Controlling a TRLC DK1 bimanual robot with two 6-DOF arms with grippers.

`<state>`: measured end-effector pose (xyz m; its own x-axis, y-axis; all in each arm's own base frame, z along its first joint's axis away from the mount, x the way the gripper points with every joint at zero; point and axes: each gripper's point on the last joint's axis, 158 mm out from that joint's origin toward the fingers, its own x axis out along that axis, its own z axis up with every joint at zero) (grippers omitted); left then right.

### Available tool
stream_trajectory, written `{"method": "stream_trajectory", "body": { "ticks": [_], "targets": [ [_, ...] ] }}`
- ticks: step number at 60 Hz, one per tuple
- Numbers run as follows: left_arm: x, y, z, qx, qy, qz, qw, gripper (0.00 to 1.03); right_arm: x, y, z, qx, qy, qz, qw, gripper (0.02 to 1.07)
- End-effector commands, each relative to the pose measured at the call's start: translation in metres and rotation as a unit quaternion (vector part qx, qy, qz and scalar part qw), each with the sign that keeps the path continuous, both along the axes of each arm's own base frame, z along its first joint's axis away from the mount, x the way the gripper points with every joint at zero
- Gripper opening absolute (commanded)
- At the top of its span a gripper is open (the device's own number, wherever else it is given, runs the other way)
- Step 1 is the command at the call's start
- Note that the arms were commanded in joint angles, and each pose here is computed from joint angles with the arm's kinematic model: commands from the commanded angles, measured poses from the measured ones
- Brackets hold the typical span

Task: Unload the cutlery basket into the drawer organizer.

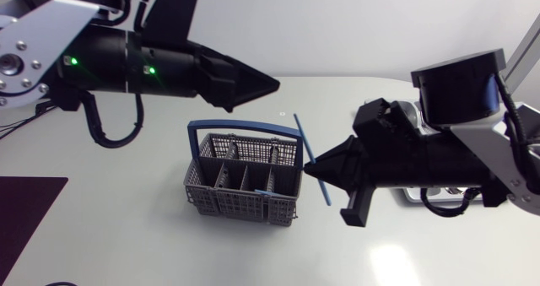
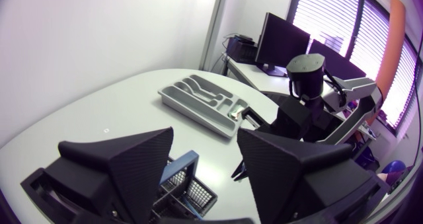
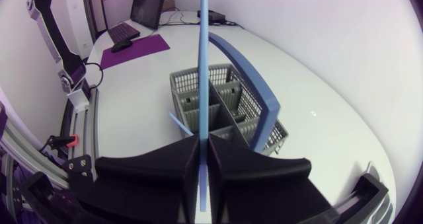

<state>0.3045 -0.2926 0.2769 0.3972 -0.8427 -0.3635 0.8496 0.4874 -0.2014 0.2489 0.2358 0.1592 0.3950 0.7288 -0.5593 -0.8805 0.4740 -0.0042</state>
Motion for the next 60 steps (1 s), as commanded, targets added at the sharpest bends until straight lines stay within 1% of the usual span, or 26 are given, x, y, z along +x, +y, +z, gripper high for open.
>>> {"method": "stream_trajectory", "body": {
  "ticks": [1,10,13,17,21,23,24,26,31,33,36,43,47,53,57,60],
  "targets": [
    [0.012,0.018,0.027,-0.015,-0.027,0.025,0.999,0.84,0.005,-0.025,-0.014,-0.018,0.002,-0.013,1.0,0.07],
    [0.016,0.044,0.019,0.011,-0.038,0.044,0.998,0.83,0.034,-0.084,-0.02,-0.023,0.01,-0.073,0.997,0.07],
    [0.012,0.052,0.005,0.039,-0.044,0.042,0.997,0.83,0.048,-0.109,-0.022,-0.023,0.015,-0.102,0.994,0.07],
    [0.006,0.054,-0.01,0.068,-0.053,0.034,0.996,0.83,0.068,-0.139,-0.025,-0.02,0.024,-0.141,0.989,0.07],
    [-0.003,0.057,-0.029,0.101,-0.061,0.02,0.993,0.83,0.088,-0.167,-0.032,-0.022,0.037,-0.179,0.983,0.07],
    [-0.009,0.058,-0.041,0.124,-0.067,0.011,0.99,0.83,0.103,-0.188,-0.037,-0.021,0.05,-0.207,0.977,0.07],
    [-0.01,0.058,-0.043,0.128,-0.069,0.007,0.989,0.83,0.109,-0.198,-0.04,-0.02,0.055,-0.22,0.974,0.07],
    [-0.018,0.058,-0.058,0.155,-0.078,-0.008,0.985,0.83,0.123,-0.217,-0.044,-0.016,0.065,-0.244,0.967,0.07],
    [-0.029,0.057,-0.08,0.2,-0.095,-0.026,0.975,0.83,0.143,-0.246,-0.058,-0.015,0.089,-0.283,0.955,0.07],
    [-0.032,0.056,-0.085,0.209,-0.101,-0.031,0.972,0.83,0.148,-0.252,-0.062,-0.017,0.092,-0.292,0.952,0.07],
    [-0.039,0.055,-0.097,0.23,-0.11,-0.049,0.966,0.83,0.163,-0.267,-0.072,-0.02,0.098,-0.318,0.943,0.07],
    [-0.053,0.052,-0.119,0.265,-0.124,-0.079,0.953,0.83,0.177,-0.283,-0.093,-0.024,0.125,-0.346,0.929,0.07],
    [-0.063,0.05,-0.136,0.293,-0.135,-0.102,0.941,0.83,0.186,-0.293,-0.108,-0.022,0.145,-0.369,0.918,0.07],
    [-0.071,0.046,-0.151,0.305,-0.136,-0.124,0.934,0.83,0.195,-0.304,-0.128,-0.021,0.172,-0.388,0.905,0.07],
    [-0.069,0.044,-0.158,0.31,-0.144,-0.123,0.932,0.83,0.199,-0.308,-0.14,-0.025,0.184,-0.398,0.898,0.08],
    [-0.069,0.041,-0.165,0.312,-0.147,-0.127,0.93,0.83,0.2,-0.309,-0.147,-0.031,0.19,-0.404,0.894,0.1]
  ]
}}
